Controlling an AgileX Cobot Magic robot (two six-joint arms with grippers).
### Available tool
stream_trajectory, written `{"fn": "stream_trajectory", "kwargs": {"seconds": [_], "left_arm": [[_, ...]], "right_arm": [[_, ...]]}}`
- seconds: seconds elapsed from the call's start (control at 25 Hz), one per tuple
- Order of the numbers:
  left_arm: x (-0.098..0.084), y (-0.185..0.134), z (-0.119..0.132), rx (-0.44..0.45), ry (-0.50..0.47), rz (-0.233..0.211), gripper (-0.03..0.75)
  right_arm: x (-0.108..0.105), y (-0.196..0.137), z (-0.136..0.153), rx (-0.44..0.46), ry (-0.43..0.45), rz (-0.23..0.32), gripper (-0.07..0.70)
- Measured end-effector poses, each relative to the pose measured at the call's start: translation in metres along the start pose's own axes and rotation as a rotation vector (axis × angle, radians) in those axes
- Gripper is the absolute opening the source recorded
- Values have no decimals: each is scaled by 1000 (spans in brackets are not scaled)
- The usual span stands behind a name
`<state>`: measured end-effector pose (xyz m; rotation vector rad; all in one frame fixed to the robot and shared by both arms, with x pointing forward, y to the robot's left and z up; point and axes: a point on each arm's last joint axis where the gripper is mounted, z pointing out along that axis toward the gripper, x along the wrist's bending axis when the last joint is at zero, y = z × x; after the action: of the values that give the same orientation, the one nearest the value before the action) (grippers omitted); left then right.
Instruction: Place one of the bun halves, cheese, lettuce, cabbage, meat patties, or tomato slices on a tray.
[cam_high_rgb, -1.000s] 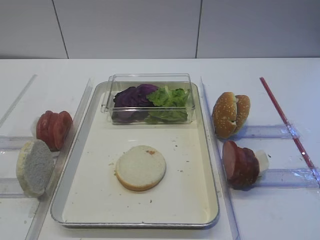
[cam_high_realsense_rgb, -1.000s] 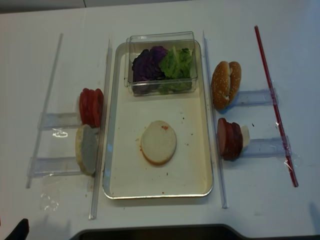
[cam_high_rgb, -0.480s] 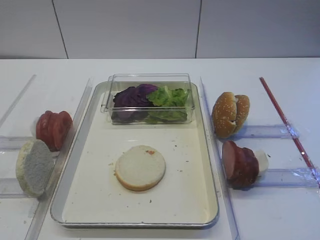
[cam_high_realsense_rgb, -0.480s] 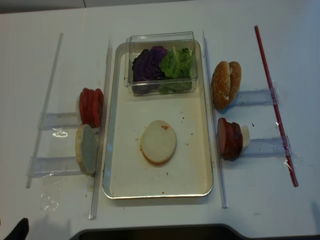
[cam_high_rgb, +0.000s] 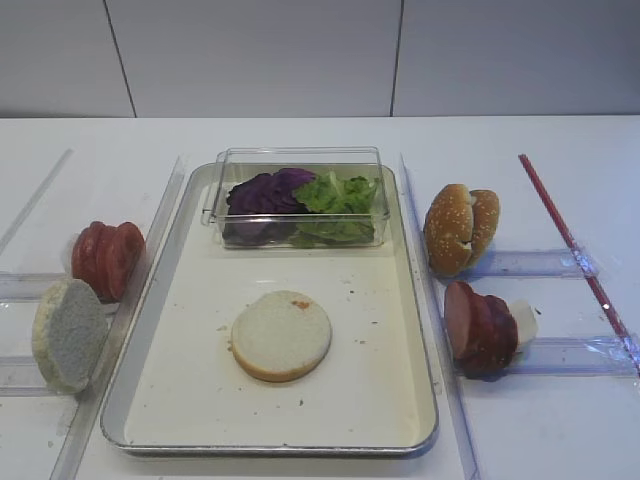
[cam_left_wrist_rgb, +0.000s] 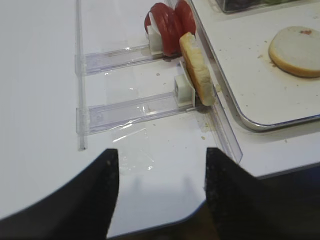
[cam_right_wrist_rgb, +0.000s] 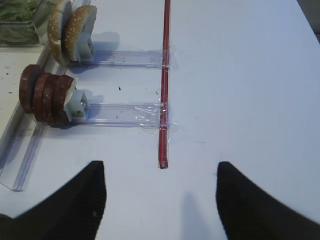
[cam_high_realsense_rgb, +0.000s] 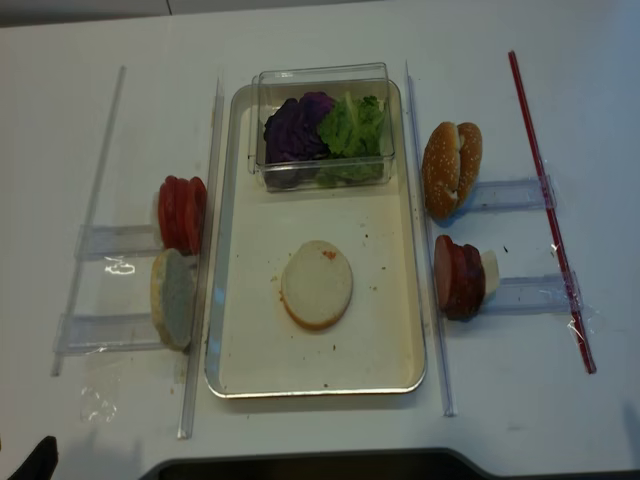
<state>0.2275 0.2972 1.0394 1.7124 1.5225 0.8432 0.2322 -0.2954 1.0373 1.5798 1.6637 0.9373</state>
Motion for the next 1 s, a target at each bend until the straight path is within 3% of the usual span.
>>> {"fn": "stream_trajectory", "kwargs": {"seconds": [1.0], "left_arm": [[0, 0, 0, 0, 0, 0, 396]], "right_arm": [[0, 0, 0, 0, 0, 0, 507]]}}
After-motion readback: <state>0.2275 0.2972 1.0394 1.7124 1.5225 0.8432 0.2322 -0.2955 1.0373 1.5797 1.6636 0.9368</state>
